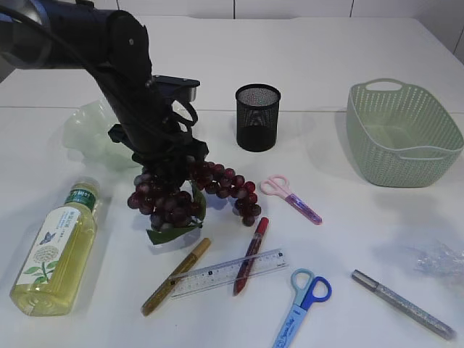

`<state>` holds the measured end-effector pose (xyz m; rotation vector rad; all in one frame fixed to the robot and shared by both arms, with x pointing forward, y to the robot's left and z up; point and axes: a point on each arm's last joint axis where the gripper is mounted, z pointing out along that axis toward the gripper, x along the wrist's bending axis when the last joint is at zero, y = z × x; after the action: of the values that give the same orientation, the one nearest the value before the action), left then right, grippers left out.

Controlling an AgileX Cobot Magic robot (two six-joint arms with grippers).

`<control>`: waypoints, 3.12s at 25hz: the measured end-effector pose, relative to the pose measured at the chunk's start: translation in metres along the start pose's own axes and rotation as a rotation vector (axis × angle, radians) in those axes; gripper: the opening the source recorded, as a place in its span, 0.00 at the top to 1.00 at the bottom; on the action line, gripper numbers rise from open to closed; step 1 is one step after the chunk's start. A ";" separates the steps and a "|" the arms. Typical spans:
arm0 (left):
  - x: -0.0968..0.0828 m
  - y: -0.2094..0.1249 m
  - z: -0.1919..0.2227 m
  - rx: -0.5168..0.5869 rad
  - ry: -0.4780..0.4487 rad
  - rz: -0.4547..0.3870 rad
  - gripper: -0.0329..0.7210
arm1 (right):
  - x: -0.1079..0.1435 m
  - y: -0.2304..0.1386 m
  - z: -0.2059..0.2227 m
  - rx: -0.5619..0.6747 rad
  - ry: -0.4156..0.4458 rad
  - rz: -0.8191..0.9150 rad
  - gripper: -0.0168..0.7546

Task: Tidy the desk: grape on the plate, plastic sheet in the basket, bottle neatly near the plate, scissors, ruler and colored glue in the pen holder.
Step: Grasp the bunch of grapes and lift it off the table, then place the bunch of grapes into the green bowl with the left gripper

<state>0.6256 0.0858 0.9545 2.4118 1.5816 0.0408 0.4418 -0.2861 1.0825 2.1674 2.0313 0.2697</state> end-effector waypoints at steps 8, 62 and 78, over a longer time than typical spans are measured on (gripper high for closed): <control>-0.007 0.020 -0.042 -0.060 -0.012 0.017 0.78 | 0.000 0.000 0.000 0.002 0.000 0.000 0.46; 0.133 0.069 -0.080 -0.346 0.177 -0.339 0.78 | 0.000 0.000 0.000 0.005 -0.001 -0.002 0.46; 0.151 0.069 -0.047 -0.308 0.191 -0.365 0.72 | 0.000 0.000 0.000 0.005 -0.001 -0.002 0.46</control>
<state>0.7414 0.2057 0.9981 1.9068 1.9150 0.4231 0.4414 -0.2861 1.0828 2.1680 2.0357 0.2641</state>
